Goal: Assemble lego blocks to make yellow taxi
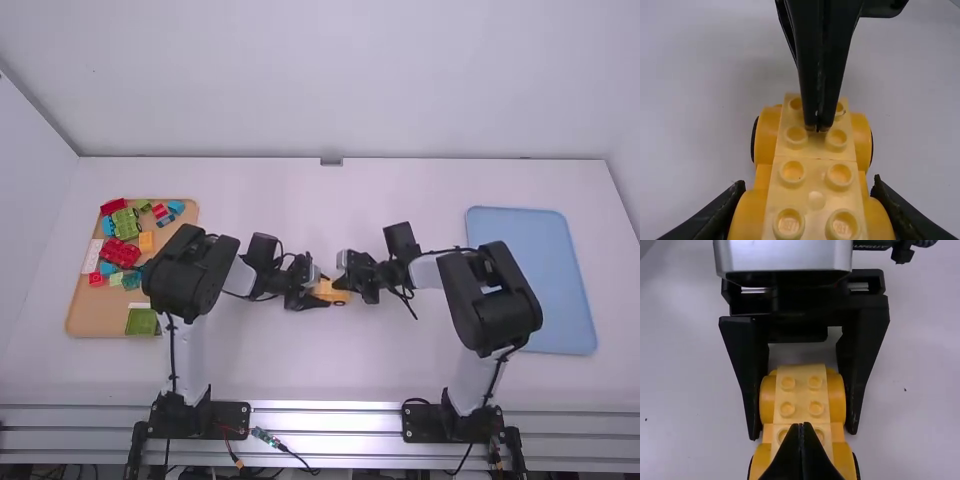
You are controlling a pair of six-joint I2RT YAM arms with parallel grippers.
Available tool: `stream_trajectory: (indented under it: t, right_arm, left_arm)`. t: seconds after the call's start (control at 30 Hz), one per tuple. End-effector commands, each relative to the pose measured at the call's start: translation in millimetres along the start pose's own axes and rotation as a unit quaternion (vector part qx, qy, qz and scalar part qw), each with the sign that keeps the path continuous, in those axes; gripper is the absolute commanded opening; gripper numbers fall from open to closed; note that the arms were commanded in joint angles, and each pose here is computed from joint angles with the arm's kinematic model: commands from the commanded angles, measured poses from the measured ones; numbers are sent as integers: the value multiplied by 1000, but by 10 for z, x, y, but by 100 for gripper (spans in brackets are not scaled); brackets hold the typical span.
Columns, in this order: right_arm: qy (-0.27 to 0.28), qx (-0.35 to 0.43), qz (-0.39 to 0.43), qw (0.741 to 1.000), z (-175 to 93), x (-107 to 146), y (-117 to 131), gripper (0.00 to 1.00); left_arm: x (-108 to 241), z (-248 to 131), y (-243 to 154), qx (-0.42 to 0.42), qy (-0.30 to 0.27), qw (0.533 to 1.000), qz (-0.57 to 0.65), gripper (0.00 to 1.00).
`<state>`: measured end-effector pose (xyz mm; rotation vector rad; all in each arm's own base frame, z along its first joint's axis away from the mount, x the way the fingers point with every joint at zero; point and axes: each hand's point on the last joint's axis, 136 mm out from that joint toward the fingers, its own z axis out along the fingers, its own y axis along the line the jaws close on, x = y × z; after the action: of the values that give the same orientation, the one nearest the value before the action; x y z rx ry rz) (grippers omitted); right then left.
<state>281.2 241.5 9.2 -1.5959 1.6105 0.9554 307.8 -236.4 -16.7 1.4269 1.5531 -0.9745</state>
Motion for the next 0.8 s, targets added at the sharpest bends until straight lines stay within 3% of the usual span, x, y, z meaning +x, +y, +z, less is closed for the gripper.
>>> stream_trajectory:
  t: [0.0,0.1,0.17,0.2,0.23,0.27,0.3,0.43,0.53,0.7,0.77]
  right_arm:
    - [59,9,23,998,49,254,-10,0]
    - [38,31,-2,999,-172,-124,-162,0]
    - [35,47,-18,998,-291,-308,-223,13]
    - [36,65,-20,997,-408,-455,-283,51]
    - [37,71,-19,997,-437,-482,-302,58]
    - [50,97,-9,994,-557,-565,-381,92]
    - [65,119,2,991,-653,-592,-443,99]
    - [132,208,69,967,-1004,-526,-596,99]
    - [166,244,117,948,-1151,-427,-581,99]
    - [201,262,172,928,-1232,-261,-525,99]
    - [206,265,186,924,-1239,-225,-511,99]
  left_arm:
    - [170,78,-27,-4,29,998,-50,43]
    - [195,76,-31,-7,34,998,-52,47]
    - [197,76,-36,-6,34,998,-53,50]
    - [198,76,-36,-6,34,998,-53,53]
    - [198,76,-36,-6,34,998,-53,53]
    - [198,76,-37,-6,34,998,-53,54]
    - [197,73,-30,-6,34,998,-53,55]
    - [192,77,-23,-7,34,998,-51,62]
    - [256,70,29,-23,52,997,-59,82]
    - [227,8,73,-39,74,994,-77,98]
    - [153,-26,70,-40,75,994,-75,99]
